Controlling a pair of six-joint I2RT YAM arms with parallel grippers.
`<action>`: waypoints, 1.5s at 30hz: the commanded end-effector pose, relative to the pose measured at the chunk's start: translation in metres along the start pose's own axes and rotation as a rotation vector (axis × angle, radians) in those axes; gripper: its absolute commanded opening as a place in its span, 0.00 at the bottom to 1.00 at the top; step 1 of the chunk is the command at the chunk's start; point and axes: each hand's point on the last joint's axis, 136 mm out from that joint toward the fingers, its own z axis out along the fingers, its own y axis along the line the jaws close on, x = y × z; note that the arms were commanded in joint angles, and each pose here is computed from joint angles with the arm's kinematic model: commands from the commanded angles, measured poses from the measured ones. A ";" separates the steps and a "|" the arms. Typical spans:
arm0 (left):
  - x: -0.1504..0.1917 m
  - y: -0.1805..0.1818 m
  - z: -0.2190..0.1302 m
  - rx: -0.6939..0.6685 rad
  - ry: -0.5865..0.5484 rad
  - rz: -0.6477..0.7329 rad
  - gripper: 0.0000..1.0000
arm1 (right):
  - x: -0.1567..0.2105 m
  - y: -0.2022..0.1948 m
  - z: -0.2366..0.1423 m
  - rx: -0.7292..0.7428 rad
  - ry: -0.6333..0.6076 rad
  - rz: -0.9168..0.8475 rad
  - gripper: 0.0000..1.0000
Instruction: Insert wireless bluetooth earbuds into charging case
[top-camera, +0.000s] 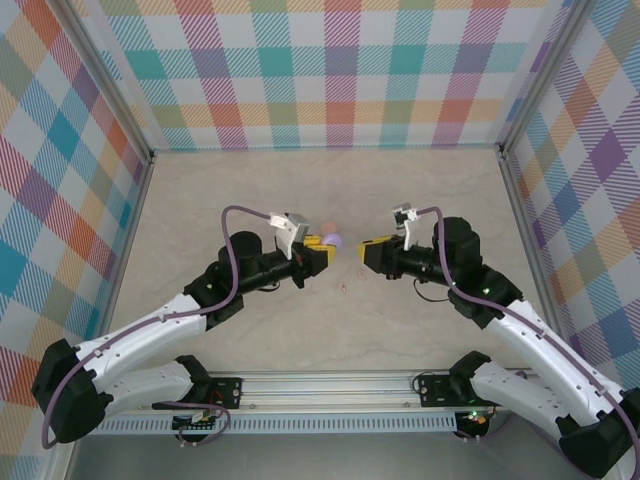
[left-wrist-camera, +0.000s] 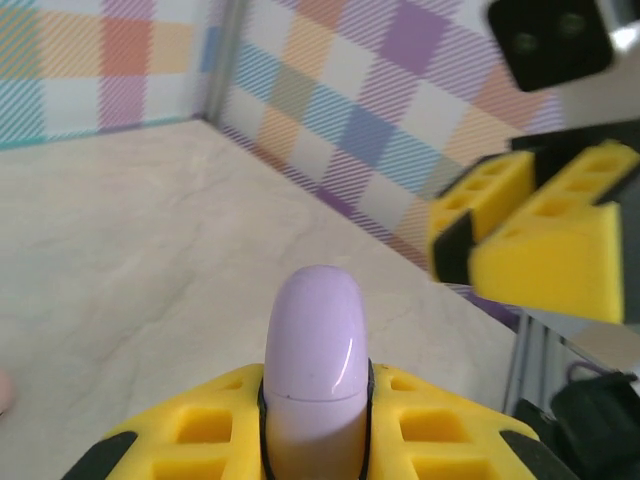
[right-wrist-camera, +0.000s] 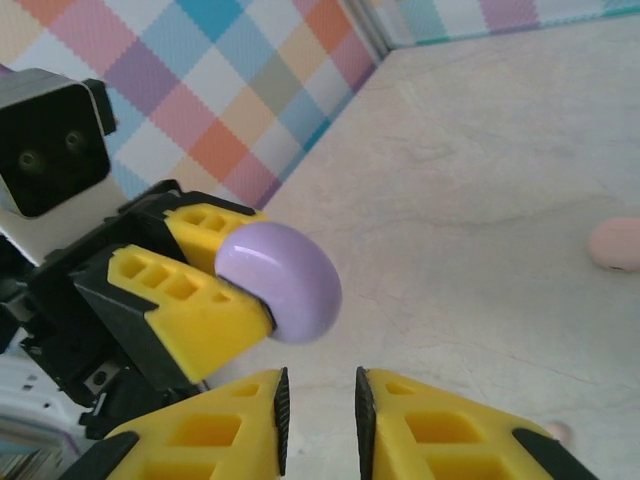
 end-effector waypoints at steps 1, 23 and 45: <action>-0.011 0.046 -0.001 -0.207 -0.006 -0.120 0.03 | -0.007 -0.015 -0.005 0.120 -0.007 -0.022 0.26; 0.086 0.258 0.062 -0.572 0.451 -0.600 0.02 | 0.003 -0.029 -0.006 0.193 0.041 -0.025 0.27; 0.156 0.321 0.059 -0.715 0.646 -0.693 0.40 | 0.009 -0.040 -0.004 0.235 0.060 -0.009 0.29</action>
